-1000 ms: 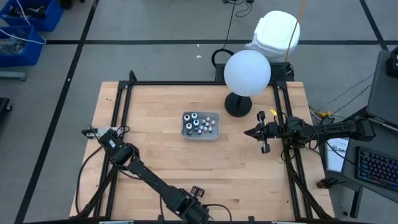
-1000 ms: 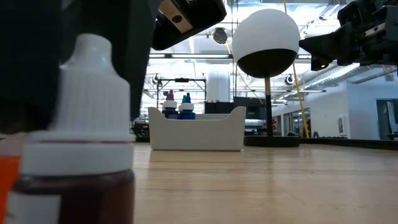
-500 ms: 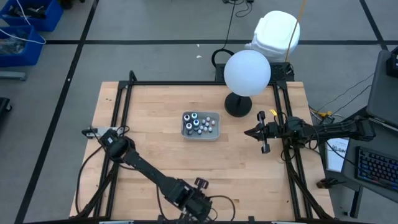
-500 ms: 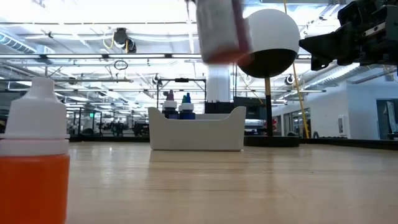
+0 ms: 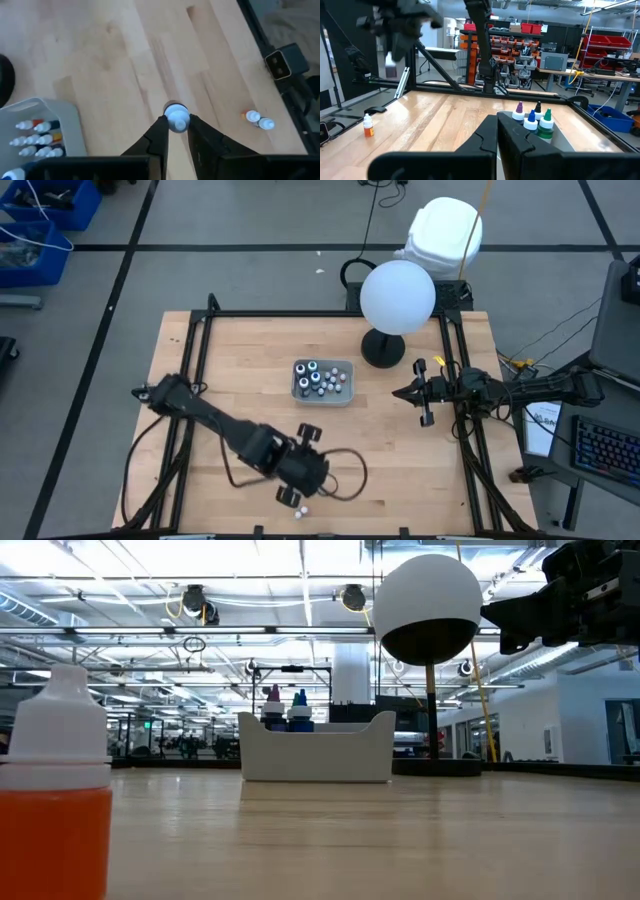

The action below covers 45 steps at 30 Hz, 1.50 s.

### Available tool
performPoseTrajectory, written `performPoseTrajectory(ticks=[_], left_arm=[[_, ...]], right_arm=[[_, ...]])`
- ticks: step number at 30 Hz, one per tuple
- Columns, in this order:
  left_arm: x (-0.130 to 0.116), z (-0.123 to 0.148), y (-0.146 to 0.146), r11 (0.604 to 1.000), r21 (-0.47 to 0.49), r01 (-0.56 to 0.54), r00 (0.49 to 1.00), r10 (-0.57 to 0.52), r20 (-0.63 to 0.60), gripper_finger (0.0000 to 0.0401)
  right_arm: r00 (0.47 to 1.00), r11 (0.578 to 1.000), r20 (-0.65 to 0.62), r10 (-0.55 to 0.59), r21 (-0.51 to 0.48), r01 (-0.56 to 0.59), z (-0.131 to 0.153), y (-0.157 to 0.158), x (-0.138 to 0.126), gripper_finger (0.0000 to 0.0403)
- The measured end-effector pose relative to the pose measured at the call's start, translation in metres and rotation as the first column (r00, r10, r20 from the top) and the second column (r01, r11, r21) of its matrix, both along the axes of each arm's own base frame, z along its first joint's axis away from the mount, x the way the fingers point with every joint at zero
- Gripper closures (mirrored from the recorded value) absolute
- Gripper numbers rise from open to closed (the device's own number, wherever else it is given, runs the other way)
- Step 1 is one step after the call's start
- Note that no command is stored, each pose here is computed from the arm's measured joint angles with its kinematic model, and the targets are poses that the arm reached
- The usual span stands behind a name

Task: Pick & Place food coloring
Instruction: Put the small red food coloring bottle into the gray bin

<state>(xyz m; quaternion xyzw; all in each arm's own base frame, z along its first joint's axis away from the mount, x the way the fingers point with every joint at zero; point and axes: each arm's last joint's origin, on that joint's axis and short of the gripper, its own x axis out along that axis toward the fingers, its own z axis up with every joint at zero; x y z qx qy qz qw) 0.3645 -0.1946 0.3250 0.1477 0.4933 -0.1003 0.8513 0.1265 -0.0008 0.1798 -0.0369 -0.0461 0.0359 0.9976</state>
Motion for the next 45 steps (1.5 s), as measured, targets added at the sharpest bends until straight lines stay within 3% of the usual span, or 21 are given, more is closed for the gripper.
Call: performPoseTrajectory(ticks=[10, 23, 28, 33, 37, 45], left_arm=[[-0.032, 0.029, 0.044, 0.994, -0.049, -0.098, 0.995, 0.098, 0.001, 0.0329], [-0.095, -0.063, 0.114, 0.949, -0.082, -0.304, 0.944, 0.312, 0.106, 0.0328], [-0.097, -0.082, 0.132, 0.947, 0.002, -0.322, 0.943, 0.321, 0.094, 0.0327], [-0.086, -0.081, 0.138, 0.977, 0.04, -0.208, 0.967, 0.2, 0.159, 0.0327], [-0.076, -0.069, 0.143, 0.985, 0.056, -0.163, 0.958, 0.145, 0.247, 0.0327], [-0.07, -0.063, 0.156, 0.978, 0.038, -0.203, 0.935, 0.182, 0.303, 0.0327]], right_arm=[[1.0, 1.0, 0.0, 0.0, 0.0, 0.0, 0.0, 0.0, 0.0, 0.0403], [1.0, 1.0, 0.0, -0.001, -0.005, 0.001, 0.0, 0.0, 0.0, 0.0403], [1.0, 1.0, -0.013, -0.007, -0.022, 0.006, -0.001, 0.0, 0.0, 0.0403], [1.0, 1.0, -0.015, -0.009, -0.022, 0.009, -0.002, 0.0, 0.0, 0.0403], [1.0, 1.0, -0.018, -0.009, -0.021, 0.009, -0.002, 0.0, 0.0, 0.0403], [1.0, 1.0, -0.019, -0.01, -0.023, 0.01, -0.002, 0.0, 0.0, 0.0403]])
